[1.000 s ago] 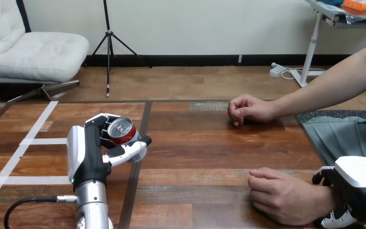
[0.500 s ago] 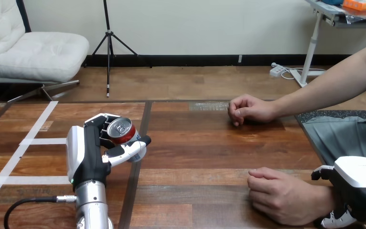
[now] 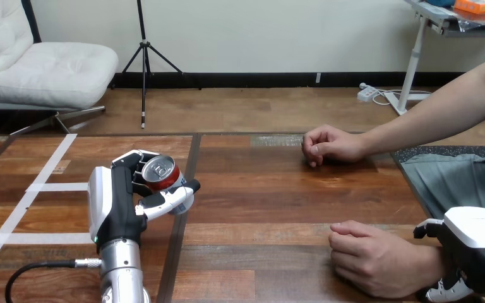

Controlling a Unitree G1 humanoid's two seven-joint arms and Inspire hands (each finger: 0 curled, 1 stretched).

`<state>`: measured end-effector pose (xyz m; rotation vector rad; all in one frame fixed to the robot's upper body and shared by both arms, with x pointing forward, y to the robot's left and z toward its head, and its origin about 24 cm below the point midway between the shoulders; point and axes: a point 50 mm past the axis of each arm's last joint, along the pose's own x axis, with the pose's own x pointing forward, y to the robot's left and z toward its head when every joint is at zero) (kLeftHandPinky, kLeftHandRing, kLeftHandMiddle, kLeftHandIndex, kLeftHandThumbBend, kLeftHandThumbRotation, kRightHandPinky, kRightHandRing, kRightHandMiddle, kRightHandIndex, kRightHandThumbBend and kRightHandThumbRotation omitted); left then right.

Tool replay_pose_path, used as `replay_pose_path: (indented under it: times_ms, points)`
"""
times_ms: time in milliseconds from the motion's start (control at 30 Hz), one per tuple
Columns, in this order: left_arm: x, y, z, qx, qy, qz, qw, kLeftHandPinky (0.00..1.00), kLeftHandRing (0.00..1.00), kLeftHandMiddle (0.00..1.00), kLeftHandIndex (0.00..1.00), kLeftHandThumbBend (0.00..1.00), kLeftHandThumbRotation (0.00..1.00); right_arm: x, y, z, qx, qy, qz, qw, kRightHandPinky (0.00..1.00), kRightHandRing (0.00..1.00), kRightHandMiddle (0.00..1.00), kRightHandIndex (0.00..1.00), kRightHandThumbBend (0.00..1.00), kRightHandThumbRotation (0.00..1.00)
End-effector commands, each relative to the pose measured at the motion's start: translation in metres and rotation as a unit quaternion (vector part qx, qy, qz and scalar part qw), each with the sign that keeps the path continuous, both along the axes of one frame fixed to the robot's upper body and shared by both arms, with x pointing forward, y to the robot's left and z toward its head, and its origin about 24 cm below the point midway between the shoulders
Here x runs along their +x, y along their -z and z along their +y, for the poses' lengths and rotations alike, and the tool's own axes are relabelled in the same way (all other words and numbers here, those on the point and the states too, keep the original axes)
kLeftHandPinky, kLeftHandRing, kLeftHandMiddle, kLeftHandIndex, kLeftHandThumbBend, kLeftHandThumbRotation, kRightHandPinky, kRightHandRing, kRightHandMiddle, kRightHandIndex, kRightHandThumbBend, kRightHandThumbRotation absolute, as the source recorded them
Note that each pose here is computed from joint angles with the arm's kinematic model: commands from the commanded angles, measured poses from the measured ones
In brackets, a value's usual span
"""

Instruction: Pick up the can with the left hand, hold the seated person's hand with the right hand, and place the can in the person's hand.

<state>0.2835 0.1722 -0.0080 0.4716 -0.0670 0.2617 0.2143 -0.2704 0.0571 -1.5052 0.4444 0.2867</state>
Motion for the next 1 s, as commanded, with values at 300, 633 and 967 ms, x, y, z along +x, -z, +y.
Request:
replay_pose_path:
  times_ms: [300,633,967]
  points:
    - [0.0169,-0.0304,-0.0059,0.001,0.013,-0.067,0.9977,0.39,0.42,0.46,0.48,0.62,0.0,-0.0128,0.0165,-0.0159,-0.029,0.019,0.047,0.9983,0.66,0.78,0.82,0.79,0.75,0.0]
    - [0.017,-0.0299,-0.0063,-0.001,0.012,-0.063,0.9979,0.39,0.42,0.46,0.48,0.62,0.0,-0.0131,0.0162,-0.0163,-0.03,0.031,0.057,0.9975,0.63,0.78,0.81,0.79,0.71,0.0]
    - [0.0168,-0.0293,-0.0067,0.0,0.013,-0.063,0.9979,0.39,0.42,0.46,0.48,0.62,0.0,-0.0131,0.0156,-0.0162,-0.031,0.029,0.061,0.9973,0.64,0.77,0.81,0.79,0.72,0.0]
